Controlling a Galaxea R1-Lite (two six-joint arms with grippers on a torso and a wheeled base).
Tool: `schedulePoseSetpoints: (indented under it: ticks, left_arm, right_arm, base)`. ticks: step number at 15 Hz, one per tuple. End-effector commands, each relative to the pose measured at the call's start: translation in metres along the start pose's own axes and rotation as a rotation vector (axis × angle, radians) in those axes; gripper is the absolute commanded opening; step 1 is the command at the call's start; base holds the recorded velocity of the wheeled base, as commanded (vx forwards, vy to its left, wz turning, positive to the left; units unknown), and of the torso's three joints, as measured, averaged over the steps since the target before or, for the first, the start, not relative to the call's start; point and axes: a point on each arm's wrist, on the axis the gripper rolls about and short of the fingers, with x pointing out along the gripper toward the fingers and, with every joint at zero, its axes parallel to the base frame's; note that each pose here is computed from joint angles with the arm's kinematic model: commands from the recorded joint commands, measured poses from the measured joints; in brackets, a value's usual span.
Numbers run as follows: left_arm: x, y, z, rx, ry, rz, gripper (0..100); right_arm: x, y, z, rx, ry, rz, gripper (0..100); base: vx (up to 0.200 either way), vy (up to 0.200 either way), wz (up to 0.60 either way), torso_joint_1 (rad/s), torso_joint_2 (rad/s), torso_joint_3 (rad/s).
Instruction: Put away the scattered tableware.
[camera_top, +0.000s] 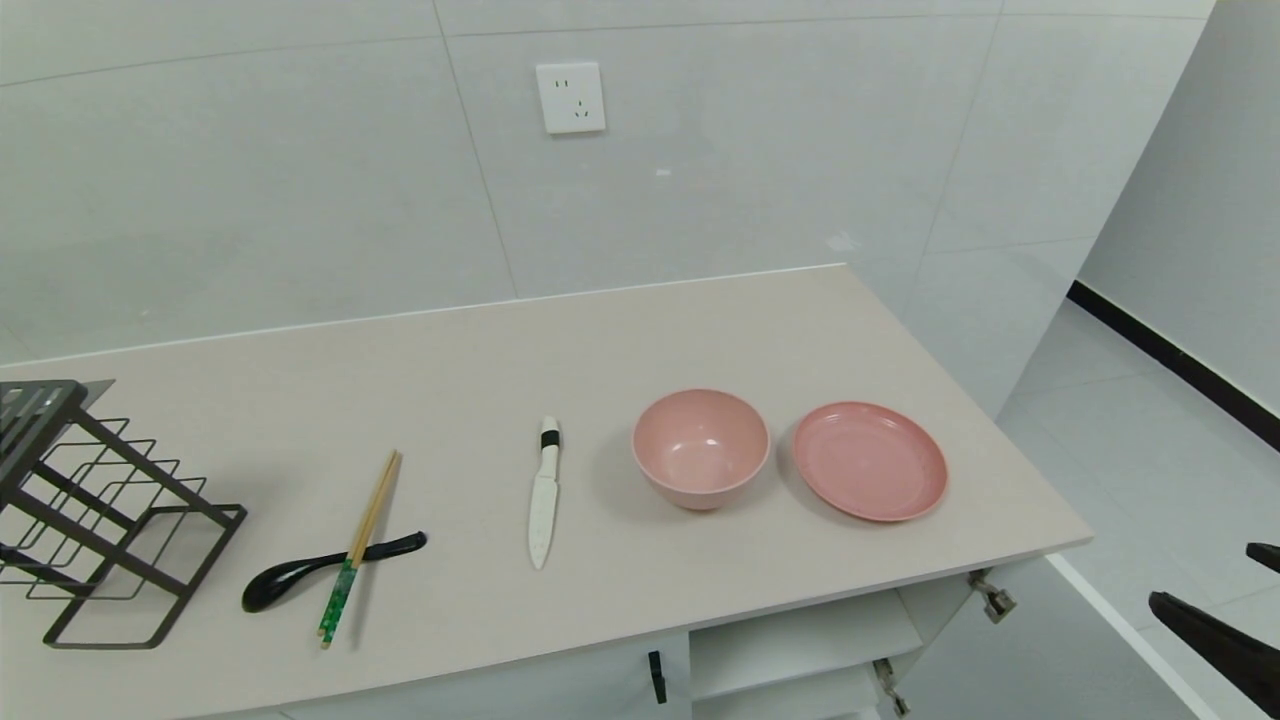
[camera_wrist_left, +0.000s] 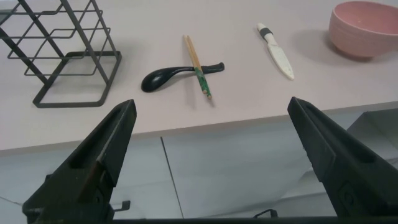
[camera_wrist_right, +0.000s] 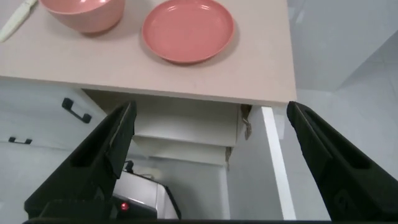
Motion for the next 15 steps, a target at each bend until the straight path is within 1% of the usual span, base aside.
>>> schedulePoseSetpoints:
  ticks: [1, 2, 3, 6, 8, 10, 11, 13, 15]
  left_arm:
    - [0.000, 0.000, 0.000, 0.002, 0.000, 0.000, 100]
    - [0.000, 0.000, 0.000, 0.002, 0.000, 0.000, 100]
    - [0.000, 0.000, 0.000, 0.002, 0.000, 0.000, 100]
    - [0.000, 0.000, 0.000, -0.003, 0.000, 0.000, 100]
    - [0.000, 0.000, 0.000, 0.000, 0.000, 0.000, 100]
    - [0.000, 0.000, 0.000, 0.000, 0.000, 0.000, 100]
    - [0.000, 0.000, 0.000, 0.000, 0.000, 0.000, 100]
    - [0.000, 0.000, 0.000, -0.001, 0.000, 0.000, 100]
    - [0.000, 0.000, 0.000, -0.001, 0.000, 0.000, 100]
  right_arm:
    - [0.056, -0.014, -0.004, 0.016, 0.066, 0.010, 100]
    - [0.056, -0.014, -0.004, 0.016, 0.066, 0.010, 100]
    - [0.075, -0.019, -0.006, 0.012, 0.054, 0.012, 100]
    - [0.082, -0.017, -0.006, 0.005, 0.068, 0.032, 100]
    - [0.088, -0.019, -0.003, 0.001, 0.066, 0.033, 100]
    - [0.102, -0.016, 0.004, -0.005, 0.057, 0.063, 100]
    - [0.112, -0.013, 0.009, 0.010, 0.056, 0.090, 100]
    - [0.136, -0.007, 0.014, 0.096, 0.068, 0.129, 100]
    - [0.164, -0.010, 0.015, 0.115, 0.088, 0.129, 100]
  base:
    - [0.000, 0.000, 0.00, 0.000, 0.00, 0.000]
    - [0.000, 0.000, 0.00, 0.000, 0.00, 0.000]
    - [0.000, 0.000, 0.00, 0.000, 0.00, 0.000]
    - [0.000, 0.000, 0.00, 0.000, 0.00, 0.000]
    - [0.000, 0.000, 0.00, 0.000, 0.00, 0.000]
    - [0.000, 0.000, 0.00, 0.000, 0.00, 0.000]
    - [0.000, 0.000, 0.00, 0.000, 0.00, 0.000]
    - [0.000, 0.000, 0.00, 0.000, 0.00, 0.000]
    - [0.000, 0.000, 0.00, 0.000, 0.00, 0.000]
